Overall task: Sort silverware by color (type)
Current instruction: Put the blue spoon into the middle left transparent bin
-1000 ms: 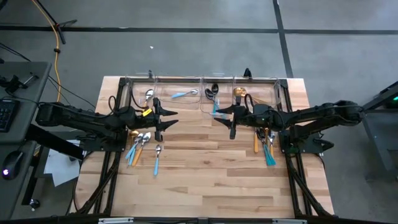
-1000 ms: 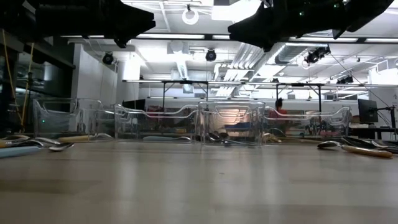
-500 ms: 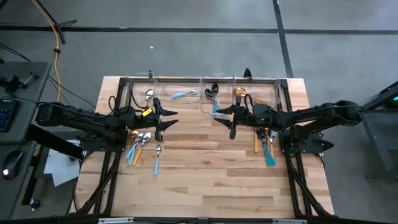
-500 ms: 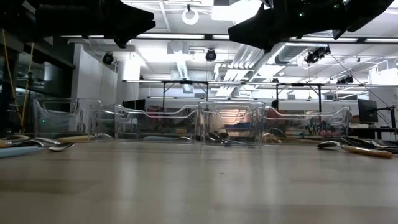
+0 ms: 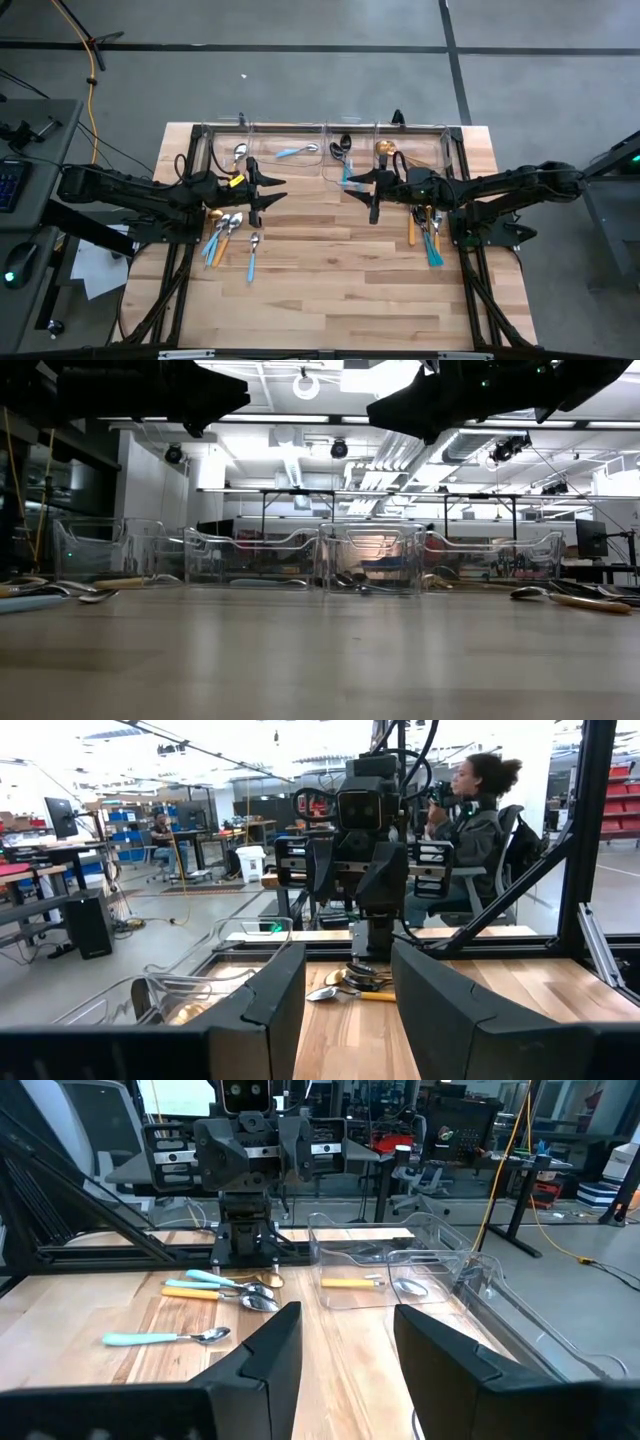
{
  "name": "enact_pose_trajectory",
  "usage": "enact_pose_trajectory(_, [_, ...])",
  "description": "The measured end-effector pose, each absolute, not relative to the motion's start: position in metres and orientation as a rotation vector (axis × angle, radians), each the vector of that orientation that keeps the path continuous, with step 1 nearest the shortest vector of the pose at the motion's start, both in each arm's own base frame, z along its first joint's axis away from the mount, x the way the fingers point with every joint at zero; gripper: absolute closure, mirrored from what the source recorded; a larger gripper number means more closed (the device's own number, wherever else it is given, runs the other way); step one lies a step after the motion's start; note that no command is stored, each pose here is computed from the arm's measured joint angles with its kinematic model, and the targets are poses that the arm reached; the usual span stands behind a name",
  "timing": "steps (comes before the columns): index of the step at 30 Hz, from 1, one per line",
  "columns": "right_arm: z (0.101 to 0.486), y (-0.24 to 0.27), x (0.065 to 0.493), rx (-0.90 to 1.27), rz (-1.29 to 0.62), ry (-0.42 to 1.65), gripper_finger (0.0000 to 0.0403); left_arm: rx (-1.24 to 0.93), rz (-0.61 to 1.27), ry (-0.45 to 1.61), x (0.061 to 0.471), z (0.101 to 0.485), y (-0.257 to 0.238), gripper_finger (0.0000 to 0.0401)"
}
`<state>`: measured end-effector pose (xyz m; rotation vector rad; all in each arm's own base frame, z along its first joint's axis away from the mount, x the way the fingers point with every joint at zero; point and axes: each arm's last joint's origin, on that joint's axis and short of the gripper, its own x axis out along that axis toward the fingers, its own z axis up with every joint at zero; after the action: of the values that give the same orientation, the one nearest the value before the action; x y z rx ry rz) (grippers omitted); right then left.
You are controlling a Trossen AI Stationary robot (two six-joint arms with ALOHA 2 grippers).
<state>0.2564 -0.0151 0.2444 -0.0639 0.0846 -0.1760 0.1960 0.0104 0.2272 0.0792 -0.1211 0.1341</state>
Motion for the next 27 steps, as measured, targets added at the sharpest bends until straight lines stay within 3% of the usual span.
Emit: enact_pose_trajectory(27, [0.2436,-0.0151,0.2564,-0.064,-0.176,0.093,0.0258,0.079,0.134,-0.121,0.1960,0.2271,0.0103,0.0263])
